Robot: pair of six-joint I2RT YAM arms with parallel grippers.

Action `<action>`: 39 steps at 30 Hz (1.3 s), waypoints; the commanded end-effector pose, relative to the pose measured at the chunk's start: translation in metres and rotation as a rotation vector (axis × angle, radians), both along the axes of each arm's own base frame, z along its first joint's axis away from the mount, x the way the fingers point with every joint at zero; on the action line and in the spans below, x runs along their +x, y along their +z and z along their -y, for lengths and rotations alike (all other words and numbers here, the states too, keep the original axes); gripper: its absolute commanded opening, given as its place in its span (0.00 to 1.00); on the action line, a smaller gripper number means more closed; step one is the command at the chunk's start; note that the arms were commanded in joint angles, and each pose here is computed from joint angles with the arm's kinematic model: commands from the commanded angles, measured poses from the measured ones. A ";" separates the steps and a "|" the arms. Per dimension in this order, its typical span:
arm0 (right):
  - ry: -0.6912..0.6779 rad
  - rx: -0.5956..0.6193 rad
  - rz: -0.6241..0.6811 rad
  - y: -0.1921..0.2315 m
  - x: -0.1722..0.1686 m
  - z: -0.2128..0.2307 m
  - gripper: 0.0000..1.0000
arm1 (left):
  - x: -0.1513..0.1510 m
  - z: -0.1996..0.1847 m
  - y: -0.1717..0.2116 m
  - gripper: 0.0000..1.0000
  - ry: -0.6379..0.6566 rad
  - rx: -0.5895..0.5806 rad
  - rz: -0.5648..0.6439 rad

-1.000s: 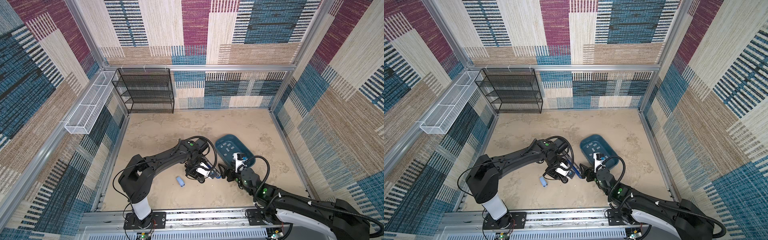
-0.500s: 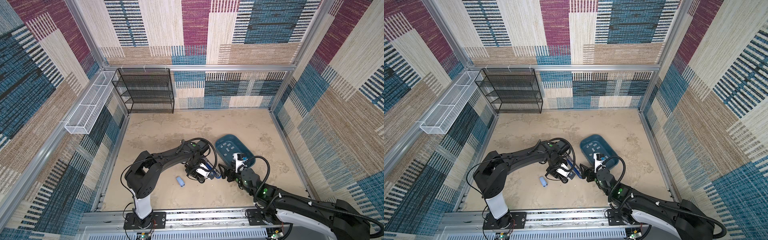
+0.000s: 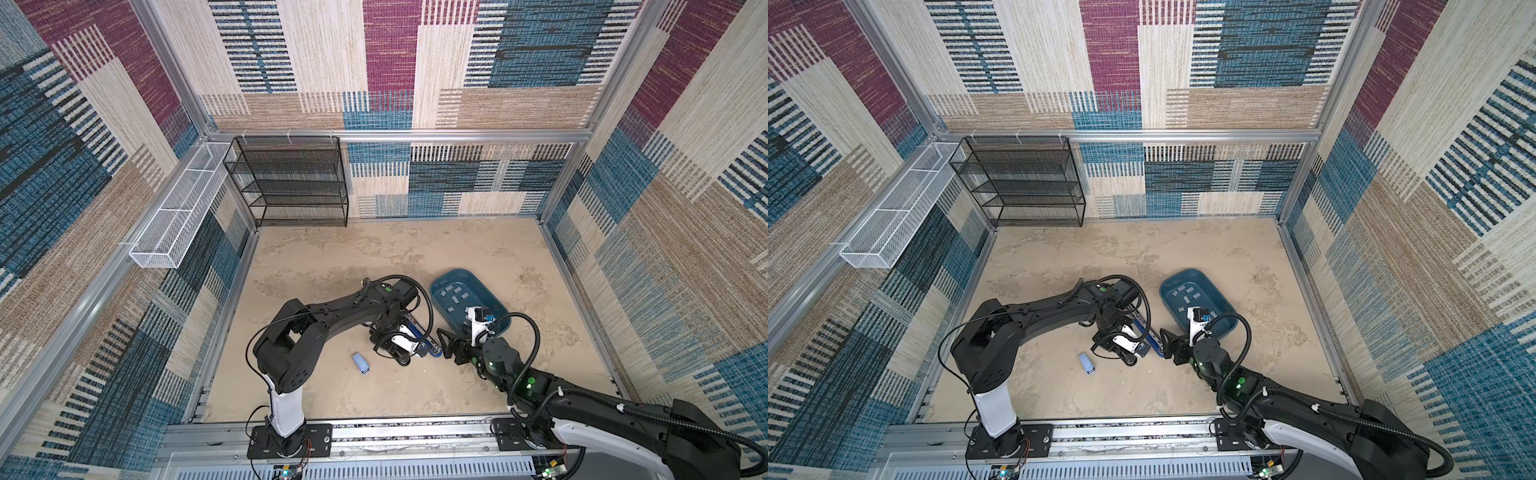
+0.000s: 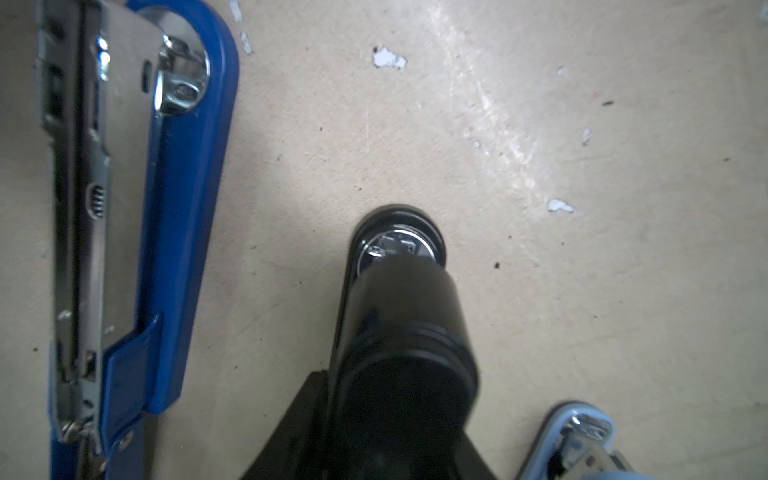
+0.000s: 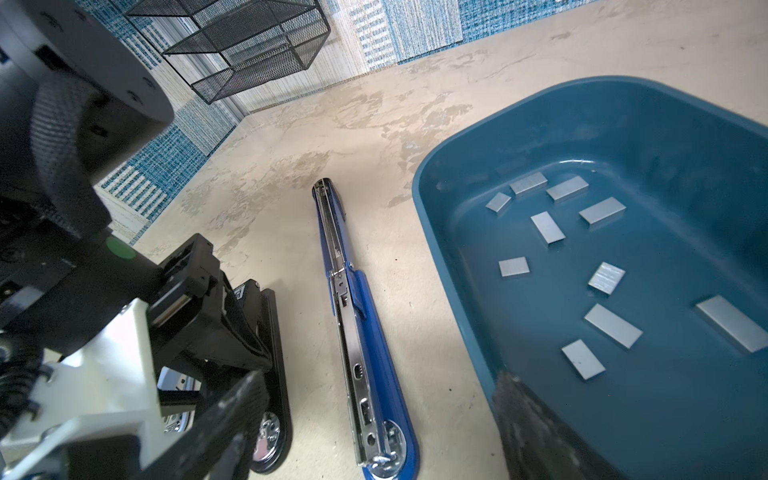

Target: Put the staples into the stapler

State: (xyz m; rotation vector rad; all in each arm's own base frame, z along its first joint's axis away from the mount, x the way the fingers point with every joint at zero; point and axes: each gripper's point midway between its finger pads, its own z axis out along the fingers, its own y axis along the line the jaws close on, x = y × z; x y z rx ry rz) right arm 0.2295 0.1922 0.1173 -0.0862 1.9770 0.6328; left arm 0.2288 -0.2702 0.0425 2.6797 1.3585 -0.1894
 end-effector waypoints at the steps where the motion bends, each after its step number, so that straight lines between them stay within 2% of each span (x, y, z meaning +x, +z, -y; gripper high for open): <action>1: 0.004 0.017 0.006 0.003 0.001 -0.003 0.88 | -0.003 0.001 0.004 0.35 -0.017 -0.012 -0.014; 8: 0.016 0.017 0.002 0.001 0.000 -0.005 0.88 | -0.007 0.002 0.002 0.26 -0.020 -0.013 -0.045; 13: 0.034 0.021 0.001 -0.001 0.000 -0.009 0.88 | -0.011 0.005 0.005 0.47 -0.017 -0.033 -0.061; 17: 0.035 0.019 -0.001 -0.001 0.000 -0.009 0.88 | -0.015 0.008 0.007 0.52 -0.013 -0.052 -0.090; 21: 0.038 0.024 0.001 0.000 0.000 -0.010 0.88 | -0.015 0.009 0.005 0.52 -0.011 -0.050 -0.098; 28: 0.049 0.028 0.002 0.001 -0.001 -0.013 0.88 | -0.014 0.009 0.001 0.39 -0.013 -0.035 -0.109; 30: 0.072 0.027 0.012 0.002 -0.002 -0.016 0.87 | -0.016 0.010 0.003 0.29 -0.016 -0.040 -0.121; 33: 0.134 0.034 0.044 0.005 -0.007 -0.023 0.82 | -0.018 0.012 0.011 0.12 -0.014 -0.054 -0.140; 35: 0.177 0.041 0.074 0.006 -0.011 -0.027 0.75 | -0.017 0.011 0.014 0.08 -0.008 -0.065 -0.149; 39: 0.264 0.059 0.140 0.009 -0.022 -0.034 0.67 | -0.019 0.012 0.025 0.06 -0.006 -0.101 -0.160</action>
